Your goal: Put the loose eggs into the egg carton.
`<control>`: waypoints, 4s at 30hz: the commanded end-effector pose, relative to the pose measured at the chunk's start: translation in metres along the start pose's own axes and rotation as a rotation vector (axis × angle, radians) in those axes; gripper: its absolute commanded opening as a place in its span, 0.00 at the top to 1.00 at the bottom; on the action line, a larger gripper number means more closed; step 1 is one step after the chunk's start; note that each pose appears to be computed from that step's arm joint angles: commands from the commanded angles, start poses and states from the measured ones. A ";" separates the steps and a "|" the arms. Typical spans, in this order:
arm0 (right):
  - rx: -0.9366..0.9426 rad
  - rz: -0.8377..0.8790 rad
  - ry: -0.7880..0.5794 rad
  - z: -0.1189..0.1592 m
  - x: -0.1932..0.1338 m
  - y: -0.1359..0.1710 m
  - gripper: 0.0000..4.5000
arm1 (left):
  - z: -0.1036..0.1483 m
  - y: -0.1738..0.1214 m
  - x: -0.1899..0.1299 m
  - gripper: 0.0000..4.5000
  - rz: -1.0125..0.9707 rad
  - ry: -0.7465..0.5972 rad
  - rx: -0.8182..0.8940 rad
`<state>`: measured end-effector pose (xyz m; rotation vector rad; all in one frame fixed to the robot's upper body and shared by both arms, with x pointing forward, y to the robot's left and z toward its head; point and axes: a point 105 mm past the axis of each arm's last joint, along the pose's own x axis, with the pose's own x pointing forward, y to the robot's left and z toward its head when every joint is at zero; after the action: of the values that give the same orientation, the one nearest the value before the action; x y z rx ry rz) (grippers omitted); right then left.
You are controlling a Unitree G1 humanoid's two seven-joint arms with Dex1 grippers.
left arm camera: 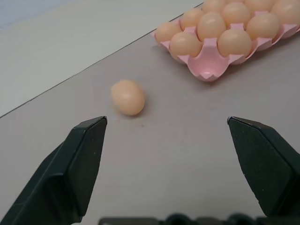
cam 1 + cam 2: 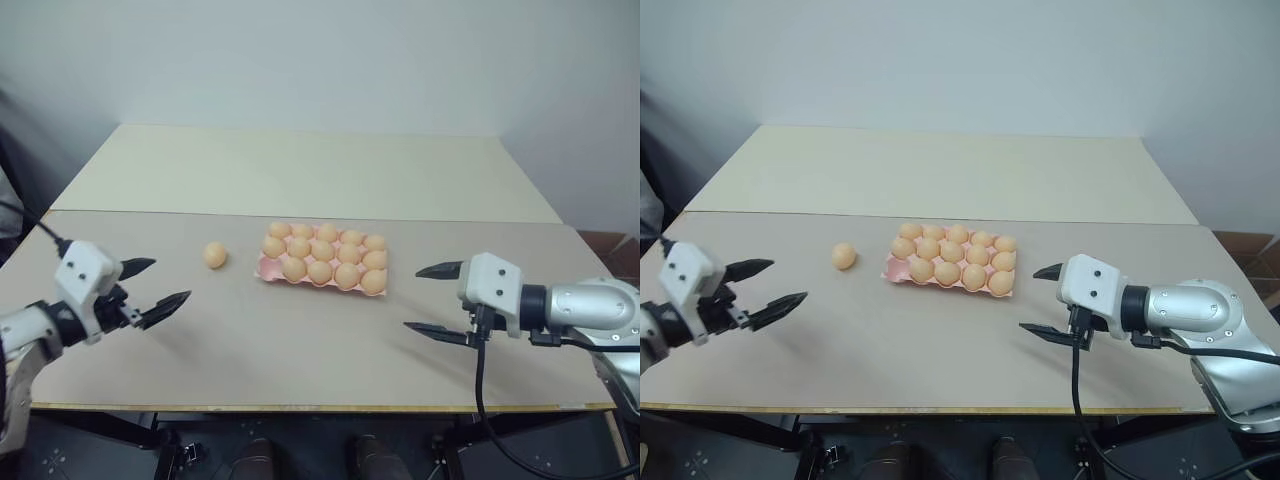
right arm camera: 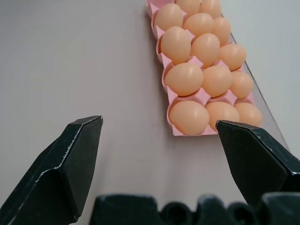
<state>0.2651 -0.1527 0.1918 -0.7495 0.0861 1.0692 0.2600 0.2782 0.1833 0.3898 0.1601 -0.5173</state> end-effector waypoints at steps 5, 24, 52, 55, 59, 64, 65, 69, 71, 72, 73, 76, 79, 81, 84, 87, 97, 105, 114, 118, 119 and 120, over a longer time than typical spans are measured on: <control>-0.062 0.009 -0.035 0.010 0.002 -0.005 0.00 | 0.005 0.015 -0.034 0.00 0.171 0.009 -0.025; -0.069 0.044 -0.034 0.007 0.004 -0.008 0.00 | -0.003 0.013 -0.049 0.00 0.243 0.042 -0.059; -0.069 -0.027 -0.021 0.011 -0.001 -0.012 0.00 | 0.011 0.031 0.100 0.00 0.186 -0.108 -0.065; -0.061 -0.035 -0.011 0.010 -0.003 -0.011 0.00 | 0.012 0.030 0.118 0.00 0.162 -0.117 -0.075; -0.049 -0.051 0.004 0.007 -0.006 -0.009 0.00 | 0.013 0.028 0.142 0.00 0.134 -0.097 -0.077; -0.041 -0.061 0.015 0.007 -0.009 -0.008 0.00 | 0.010 0.029 0.152 0.00 0.124 -0.055 -0.092; -0.037 -0.062 0.018 0.006 -0.010 -0.007 0.00 | 0.008 0.028 0.155 0.00 0.116 -0.054 -0.117; -0.026 -0.069 0.020 0.006 -0.010 -0.007 0.00 | 0.003 0.026 0.163 0.00 0.109 -0.016 -0.147; -0.024 -0.074 0.018 0.007 -0.010 -0.007 0.00 | 0.000 0.025 0.167 0.00 0.111 0.008 -0.164; -0.024 -0.075 0.017 0.008 -0.010 -0.008 0.00 | -0.001 0.024 0.168 0.00 0.105 0.020 -0.163; -0.025 -0.077 0.017 0.008 -0.010 -0.008 0.00 | -0.004 0.023 0.169 0.00 0.104 0.037 -0.159; -0.025 -0.082 0.019 0.008 -0.010 -0.008 0.00 | -0.010 0.022 0.171 0.00 0.110 0.065 -0.174; -0.024 -0.085 0.021 0.008 -0.010 -0.008 0.00 | -0.014 0.022 0.173 0.09 0.110 0.075 -0.176; -0.024 -0.086 0.022 0.008 -0.009 -0.009 0.00 | -0.014 0.020 0.176 0.21 0.099 0.069 -0.204; -0.025 -0.087 0.022 0.009 -0.009 -0.009 0.00 | -0.015 0.020 0.179 0.39 0.106 0.075 -0.202; -0.026 -0.087 0.020 0.010 -0.009 -0.010 0.00 | -0.014 0.019 0.179 0.58 0.101 0.081 -0.165; -0.028 -0.093 0.023 0.010 -0.009 -0.010 0.00 | 0.041 -0.006 0.165 0.58 -0.091 -0.185 -0.063; -0.027 -0.109 0.019 0.010 -0.008 -0.009 0.00 | 0.048 -0.039 0.163 0.58 -0.295 -0.209 -0.037; -0.016 -0.128 0.032 0.009 -0.012 -0.005 0.00 | 0.040 -0.051 0.178 0.58 -0.332 -0.158 -0.025; -0.011 -0.134 0.036 0.009 -0.013 -0.005 0.00 | 0.041 -0.055 0.179 0.41 -0.357 -0.170 -0.001; -0.010 -0.135 0.037 0.008 -0.013 -0.005 0.00 | 0.041 -0.056 0.179 0.33 -0.365 -0.171 -0.001; -0.009 -0.136 0.039 0.008 -0.013 -0.004 0.00 | 0.041 -0.056 0.178 0.26 -0.359 -0.166 0.010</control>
<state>0.2619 -0.1591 0.1948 -0.7491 0.1008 0.9470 0.3871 0.1439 0.1475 0.2919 0.1096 -0.8777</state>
